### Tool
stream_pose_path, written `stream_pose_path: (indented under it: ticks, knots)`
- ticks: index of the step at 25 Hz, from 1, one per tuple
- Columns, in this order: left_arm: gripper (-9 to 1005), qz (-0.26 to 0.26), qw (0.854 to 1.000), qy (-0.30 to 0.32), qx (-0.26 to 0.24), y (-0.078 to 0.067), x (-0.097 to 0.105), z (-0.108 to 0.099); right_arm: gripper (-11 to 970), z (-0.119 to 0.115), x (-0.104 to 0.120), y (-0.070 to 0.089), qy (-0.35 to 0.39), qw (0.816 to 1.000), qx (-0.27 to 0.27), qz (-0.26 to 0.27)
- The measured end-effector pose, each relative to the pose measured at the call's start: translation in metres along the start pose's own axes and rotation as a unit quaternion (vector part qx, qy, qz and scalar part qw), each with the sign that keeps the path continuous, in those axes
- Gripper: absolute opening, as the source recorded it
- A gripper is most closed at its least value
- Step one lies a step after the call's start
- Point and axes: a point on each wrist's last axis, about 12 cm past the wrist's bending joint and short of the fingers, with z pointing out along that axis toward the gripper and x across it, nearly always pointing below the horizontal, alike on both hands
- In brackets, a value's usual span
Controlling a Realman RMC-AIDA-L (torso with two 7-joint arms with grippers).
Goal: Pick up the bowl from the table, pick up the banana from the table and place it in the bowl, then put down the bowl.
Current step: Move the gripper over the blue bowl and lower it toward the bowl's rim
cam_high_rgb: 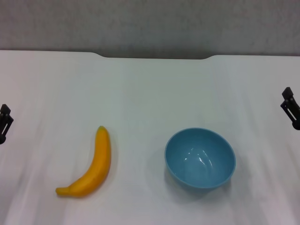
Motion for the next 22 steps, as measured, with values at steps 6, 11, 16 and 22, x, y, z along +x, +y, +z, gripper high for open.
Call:
stream_pose_path:
  ticks: [6,11,16,22]
  knots:
    - [801,-0.003,0.999,-0.036,-0.004,0.001,-0.006,-0.007,894,0.002,0.000,0.002,0.000,1.000,0.000,-0.004]
    - [798,-0.010,1.000,-0.022,0.000,-0.001,-0.002,-0.006,893,0.005,0.005,0.005,0.022,1.000,-0.003,0.002]
    - [794,-0.007,1.000,-0.013,0.013,-0.004,0.000,-0.006,893,0.005,0.007,0.007,0.035,0.999,-0.004,0.005]
    - [789,-0.045,0.997,0.055,0.014,-0.002,-0.001,0.006,894,0.013,0.014,0.014,0.085,0.996,-0.012,0.025]
